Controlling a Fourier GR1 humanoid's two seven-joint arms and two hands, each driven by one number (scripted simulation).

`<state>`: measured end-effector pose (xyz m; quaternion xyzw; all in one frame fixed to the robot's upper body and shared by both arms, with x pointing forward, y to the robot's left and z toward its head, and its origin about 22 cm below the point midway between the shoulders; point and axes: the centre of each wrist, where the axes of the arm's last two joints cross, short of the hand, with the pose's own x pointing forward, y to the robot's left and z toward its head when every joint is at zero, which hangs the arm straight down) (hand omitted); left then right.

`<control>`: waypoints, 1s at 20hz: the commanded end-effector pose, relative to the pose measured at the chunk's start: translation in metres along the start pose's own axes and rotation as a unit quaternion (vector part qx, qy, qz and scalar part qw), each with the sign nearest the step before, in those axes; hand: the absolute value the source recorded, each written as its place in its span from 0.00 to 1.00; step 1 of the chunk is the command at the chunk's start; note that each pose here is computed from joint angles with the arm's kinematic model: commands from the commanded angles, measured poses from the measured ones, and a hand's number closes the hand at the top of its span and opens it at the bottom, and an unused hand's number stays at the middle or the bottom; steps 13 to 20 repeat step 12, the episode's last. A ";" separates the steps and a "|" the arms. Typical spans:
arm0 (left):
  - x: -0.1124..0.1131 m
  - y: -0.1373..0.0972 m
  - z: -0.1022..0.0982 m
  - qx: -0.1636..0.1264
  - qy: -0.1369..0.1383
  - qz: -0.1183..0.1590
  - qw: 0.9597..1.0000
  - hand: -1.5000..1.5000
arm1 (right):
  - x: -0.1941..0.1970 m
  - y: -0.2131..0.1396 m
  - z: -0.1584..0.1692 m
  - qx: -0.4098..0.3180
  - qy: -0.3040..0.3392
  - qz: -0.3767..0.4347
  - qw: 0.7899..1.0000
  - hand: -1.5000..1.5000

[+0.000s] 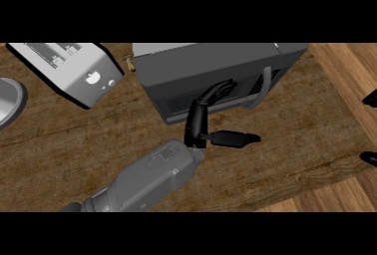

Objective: Pick up the milk, place it into the microwave and close the microwave

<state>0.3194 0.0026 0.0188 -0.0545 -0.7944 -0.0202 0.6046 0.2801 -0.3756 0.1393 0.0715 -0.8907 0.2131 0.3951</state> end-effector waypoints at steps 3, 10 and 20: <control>0.007 0.008 -0.027 0.054 0.001 -0.002 0.999 0.00 | -0.009 -0.006 0.000 -0.008 0.005 -0.051 0.999 0.00; 0.005 0.010 -0.027 0.057 -0.001 -0.002 0.998 0.00 | -0.012 -0.019 -0.002 -0.004 0.011 -0.076 0.997 0.00; 0.004 0.009 -0.026 0.055 -0.006 -0.005 0.998 0.00 | -0.011 -0.026 -0.002 -0.008 0.011 -0.079 0.997 0.00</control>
